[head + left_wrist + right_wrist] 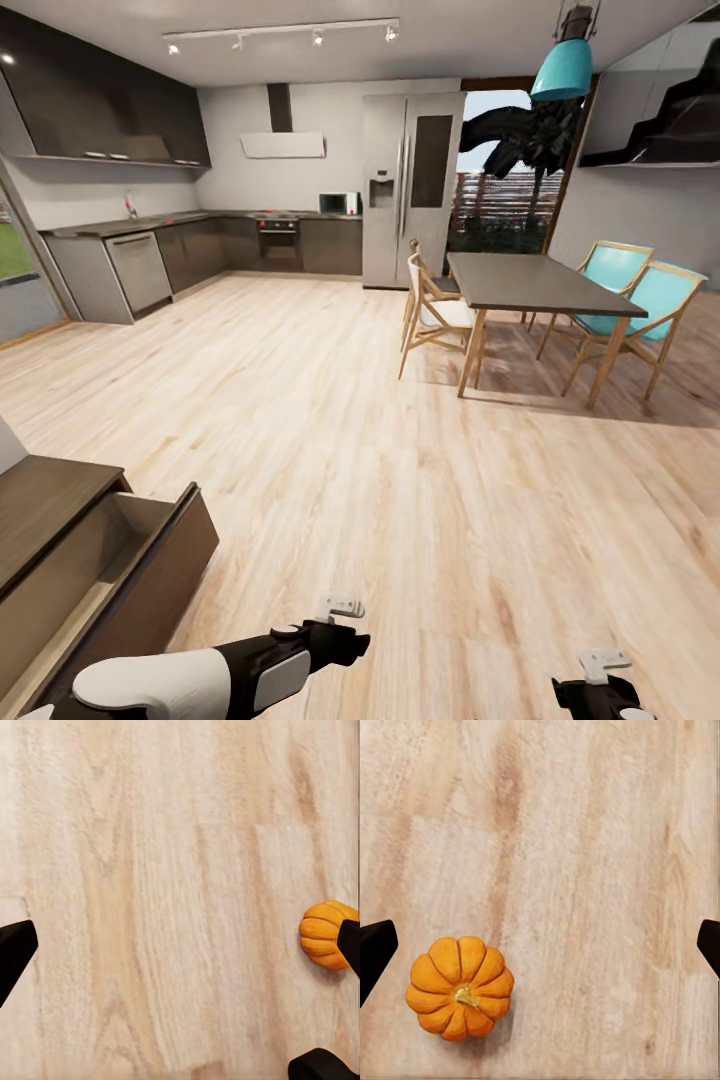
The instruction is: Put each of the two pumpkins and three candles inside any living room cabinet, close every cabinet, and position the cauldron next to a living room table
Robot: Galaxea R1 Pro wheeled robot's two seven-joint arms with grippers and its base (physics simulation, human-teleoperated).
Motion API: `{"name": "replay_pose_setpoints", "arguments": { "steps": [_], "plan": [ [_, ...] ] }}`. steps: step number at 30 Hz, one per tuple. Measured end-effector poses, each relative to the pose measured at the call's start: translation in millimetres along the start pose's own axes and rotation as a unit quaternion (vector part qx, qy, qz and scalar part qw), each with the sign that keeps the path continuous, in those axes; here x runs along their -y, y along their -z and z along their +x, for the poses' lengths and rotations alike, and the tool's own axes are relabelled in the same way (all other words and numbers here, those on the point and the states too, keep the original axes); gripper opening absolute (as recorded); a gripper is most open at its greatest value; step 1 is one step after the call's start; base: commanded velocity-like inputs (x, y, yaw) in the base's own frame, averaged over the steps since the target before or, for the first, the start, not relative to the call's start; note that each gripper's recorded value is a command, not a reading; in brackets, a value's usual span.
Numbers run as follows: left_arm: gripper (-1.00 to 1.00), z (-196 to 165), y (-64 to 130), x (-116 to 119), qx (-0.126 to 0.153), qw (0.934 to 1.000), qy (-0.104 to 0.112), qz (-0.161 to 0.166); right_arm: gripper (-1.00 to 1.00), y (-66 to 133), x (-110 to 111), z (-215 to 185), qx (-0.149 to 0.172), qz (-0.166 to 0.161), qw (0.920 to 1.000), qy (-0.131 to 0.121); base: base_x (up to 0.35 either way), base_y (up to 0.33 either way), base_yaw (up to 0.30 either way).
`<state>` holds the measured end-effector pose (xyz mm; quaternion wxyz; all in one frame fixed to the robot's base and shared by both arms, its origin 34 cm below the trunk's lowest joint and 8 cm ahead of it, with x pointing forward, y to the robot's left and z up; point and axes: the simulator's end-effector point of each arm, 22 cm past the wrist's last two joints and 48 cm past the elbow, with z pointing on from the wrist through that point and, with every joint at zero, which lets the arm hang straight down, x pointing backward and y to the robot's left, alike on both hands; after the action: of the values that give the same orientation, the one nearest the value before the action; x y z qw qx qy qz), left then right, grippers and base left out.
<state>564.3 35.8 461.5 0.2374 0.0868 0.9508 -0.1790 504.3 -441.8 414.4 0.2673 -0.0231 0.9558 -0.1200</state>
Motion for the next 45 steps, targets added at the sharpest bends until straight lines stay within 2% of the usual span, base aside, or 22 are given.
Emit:
{"name": "replay_pose_setpoints", "arguments": {
  "steps": [23,35,38,42,43,44,45],
  "plan": [
    [1.00,-11.3,7.2,3.0,0.012,0.9999,-0.005,0.000,1.00,4.6,2.0,-11.4,0.013,0.001,0.9999,-0.002,-0.001,-0.110,-0.230],
    [1.00,-17.5,11.0,4.5,0.019,0.9998,-0.008,0.001,1.00,7.1,2.3,-17.6,0.020,0.001,0.9998,-0.003,0.240,-0.122,-0.229],
    [1.00,-18.6,11.7,4.9,0.020,0.9998,-0.009,0.001,1.00,7.3,-7.7,-19.7,0.021,-0.005,0.9997,-0.005,0.110,-0.060,-0.108],
    [1.00,-18.5,11.7,4.9,0.020,0.9998,-0.009,0.001,1.00,7.2,-22.4,-21.2,0.022,-0.010,0.9997,-0.011,0.021,-0.011,-0.033],
    [1.00,-18.1,11.4,4.8,0.019,0.9998,-0.008,0.001,1.00,7.0,-25.6,-21.2,0.021,-0.009,0.9996,-0.019,0.002,-0.001,-0.105],
    [1.00,-17.6,11.1,4.5,0.019,0.9998,-0.008,0.000,1.00,6.8,-26.9,-20.6,0.020,-0.007,0.9990,-0.040,0.001,-0.001,-0.114],
    [1.00,-17.0,10.7,4.4,0.018,0.9998,-0.008,0.001,1.00,6.5,-26.7,-19.8,0.019,-0.005,0.9986,-0.049,0.001,0.000,-0.117]
  ]
}}
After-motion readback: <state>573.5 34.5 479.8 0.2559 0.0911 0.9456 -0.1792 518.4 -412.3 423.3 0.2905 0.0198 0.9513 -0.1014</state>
